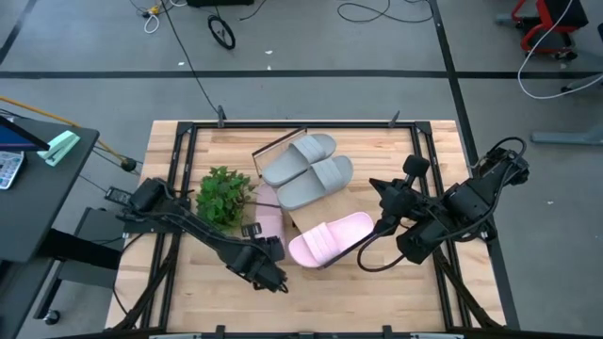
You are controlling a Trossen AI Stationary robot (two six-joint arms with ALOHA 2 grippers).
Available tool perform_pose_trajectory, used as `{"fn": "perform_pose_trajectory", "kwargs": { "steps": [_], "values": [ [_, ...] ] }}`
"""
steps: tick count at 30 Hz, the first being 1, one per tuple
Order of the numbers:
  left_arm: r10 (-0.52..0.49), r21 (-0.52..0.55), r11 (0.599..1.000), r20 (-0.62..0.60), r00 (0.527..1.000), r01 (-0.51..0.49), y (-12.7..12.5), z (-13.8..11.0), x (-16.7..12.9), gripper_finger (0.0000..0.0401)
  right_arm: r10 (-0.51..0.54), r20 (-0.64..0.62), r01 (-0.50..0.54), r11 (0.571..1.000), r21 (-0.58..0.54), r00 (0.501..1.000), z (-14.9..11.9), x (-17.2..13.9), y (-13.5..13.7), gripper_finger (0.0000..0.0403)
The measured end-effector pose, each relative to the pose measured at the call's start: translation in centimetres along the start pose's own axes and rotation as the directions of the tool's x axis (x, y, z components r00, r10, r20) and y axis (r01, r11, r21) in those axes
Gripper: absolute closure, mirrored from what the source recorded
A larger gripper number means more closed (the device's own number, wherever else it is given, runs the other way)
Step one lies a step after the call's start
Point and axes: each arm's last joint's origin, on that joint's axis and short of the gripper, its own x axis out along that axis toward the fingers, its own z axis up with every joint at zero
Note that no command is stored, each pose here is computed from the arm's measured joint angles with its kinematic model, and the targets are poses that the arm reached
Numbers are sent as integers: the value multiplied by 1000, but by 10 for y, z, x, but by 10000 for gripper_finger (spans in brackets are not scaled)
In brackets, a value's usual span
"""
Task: Pick and place slides into the shelf
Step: Put the pink slide on the shelf
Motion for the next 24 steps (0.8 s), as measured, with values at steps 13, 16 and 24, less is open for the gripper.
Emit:
{"fn": "perform_pose_trajectory", "kwargs": {
  "steps": [13,16,24],
  "values": [
    [161,6,986,254,954,-168,-8,-5,-1,267,18,-5,-18,1000,10,1000,1,0,1,402],
    [169,3,984,263,950,-176,-8,-7,4,245,20,-3,-20,1000,16,1000,1,0,1,402],
    [225,28,971,246,943,-239,-3,-20,21,182,23,2,-24,999,28,1000,2,0,2,402]
  ]
}}
